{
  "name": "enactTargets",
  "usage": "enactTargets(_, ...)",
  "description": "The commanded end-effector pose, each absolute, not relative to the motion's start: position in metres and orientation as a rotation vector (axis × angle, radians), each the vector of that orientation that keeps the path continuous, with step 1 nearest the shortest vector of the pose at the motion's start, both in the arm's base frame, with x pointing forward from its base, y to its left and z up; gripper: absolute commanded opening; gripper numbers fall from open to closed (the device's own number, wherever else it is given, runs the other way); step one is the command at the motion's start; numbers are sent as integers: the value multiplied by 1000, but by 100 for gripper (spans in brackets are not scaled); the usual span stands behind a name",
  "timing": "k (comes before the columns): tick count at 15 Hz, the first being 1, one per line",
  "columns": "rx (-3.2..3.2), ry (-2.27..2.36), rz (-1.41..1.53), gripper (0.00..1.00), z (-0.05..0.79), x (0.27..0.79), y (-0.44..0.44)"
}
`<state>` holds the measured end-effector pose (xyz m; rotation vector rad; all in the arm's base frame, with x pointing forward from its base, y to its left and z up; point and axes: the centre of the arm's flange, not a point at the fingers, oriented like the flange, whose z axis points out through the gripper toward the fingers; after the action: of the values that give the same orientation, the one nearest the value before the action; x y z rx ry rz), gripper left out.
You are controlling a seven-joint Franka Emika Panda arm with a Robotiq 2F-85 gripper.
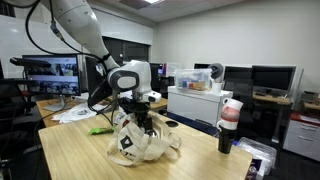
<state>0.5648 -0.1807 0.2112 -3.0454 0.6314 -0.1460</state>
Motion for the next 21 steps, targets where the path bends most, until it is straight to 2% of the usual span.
enactTargets(1,-3058,681,-100,100,211,569,-177)
enactTargets(2,-3057,688,-94,97,211,569,-176)
enactTargets(3,-3056,692,-89,73,210,570,-176)
enactTargets(4,-3055,697,-84,73,210,570,-176)
enactTargets(5,-3056,695,-77,68,210,571,-175)
enactTargets(6,-3057,699,-66,56,210,571,-175)
enactTargets(14,-3052,716,-62,4,210,575,-176)
enactTargets(16,-3052,716,-62,0,211,576,-176)
enactTargets(21,-3044,690,-115,0,239,563,-181)
